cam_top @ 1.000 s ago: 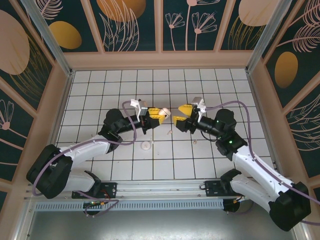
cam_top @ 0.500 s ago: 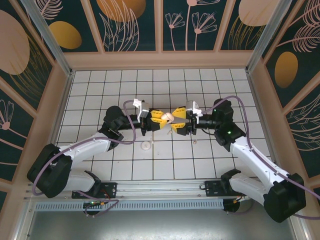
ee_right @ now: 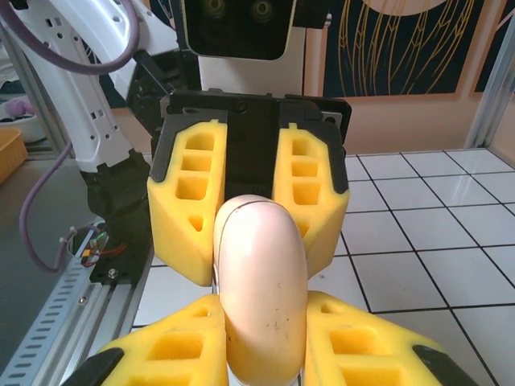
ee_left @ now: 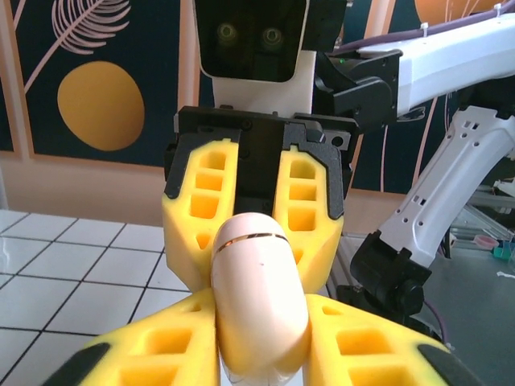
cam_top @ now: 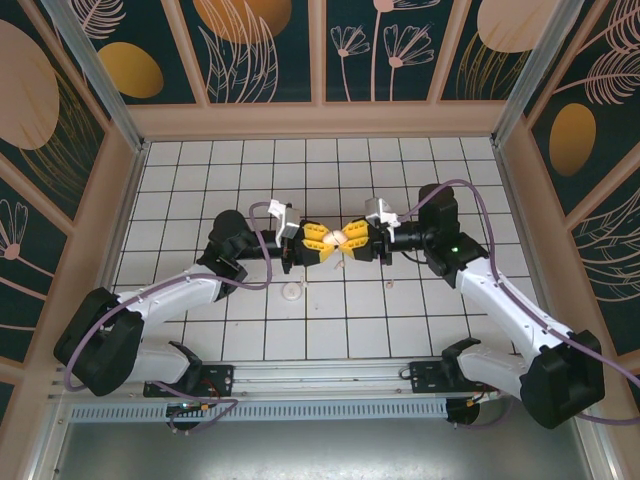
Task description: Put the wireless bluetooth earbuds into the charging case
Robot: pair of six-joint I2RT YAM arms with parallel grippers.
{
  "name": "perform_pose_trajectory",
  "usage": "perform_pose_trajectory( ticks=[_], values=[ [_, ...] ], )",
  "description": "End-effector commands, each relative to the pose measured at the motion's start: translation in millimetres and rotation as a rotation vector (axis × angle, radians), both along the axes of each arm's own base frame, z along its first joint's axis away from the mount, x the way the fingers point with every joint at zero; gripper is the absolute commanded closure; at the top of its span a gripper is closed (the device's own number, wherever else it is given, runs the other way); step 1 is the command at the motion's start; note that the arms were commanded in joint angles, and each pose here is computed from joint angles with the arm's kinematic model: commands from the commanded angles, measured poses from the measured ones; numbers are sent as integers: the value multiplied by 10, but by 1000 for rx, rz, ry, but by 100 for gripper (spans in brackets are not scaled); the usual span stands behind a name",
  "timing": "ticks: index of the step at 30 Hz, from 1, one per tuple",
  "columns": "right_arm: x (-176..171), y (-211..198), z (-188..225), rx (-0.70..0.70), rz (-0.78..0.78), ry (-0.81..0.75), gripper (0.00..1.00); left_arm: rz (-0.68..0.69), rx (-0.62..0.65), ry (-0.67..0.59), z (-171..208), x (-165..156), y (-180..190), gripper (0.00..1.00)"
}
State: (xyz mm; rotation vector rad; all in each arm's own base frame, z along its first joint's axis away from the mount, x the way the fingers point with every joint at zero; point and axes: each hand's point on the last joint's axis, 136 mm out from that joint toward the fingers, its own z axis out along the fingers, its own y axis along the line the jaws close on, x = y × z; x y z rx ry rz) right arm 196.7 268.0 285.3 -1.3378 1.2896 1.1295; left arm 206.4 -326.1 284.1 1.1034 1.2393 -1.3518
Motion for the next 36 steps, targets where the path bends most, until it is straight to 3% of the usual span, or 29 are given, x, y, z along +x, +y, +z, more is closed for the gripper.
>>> perform_pose_trajectory(
  ticks=[1, 2, 4, 10, 14, 25, 36],
  values=[
    [-72, 0, 62, -8, 44, -28, 80, 60, 28, -63, 82, 87, -9, 60],
    [-51, -17, 48, -18, 29, -27, 80, 83, 61, -82, 44, 119, -2, 52],
    [-7, -49, 10, -42, -3, -21, 80, 130, 148, -129, -66, 181, 29, 47],
    [137, -142, -232, -177, -111, -53, 79, 219, 376, -200, -359, 303, 168, 44],
    [186, -180, -360, -242, -134, -67, 79, 177, 459, -211, -528, 229, 217, 42],
    [153, 3, -640, -459, -106, -111, 79, 109, 490, -199, -656, 136, 211, 43],
    [110, 212, -493, -375, -39, -162, 79, 54, 477, -142, -733, 113, 130, 47]
  ],
)
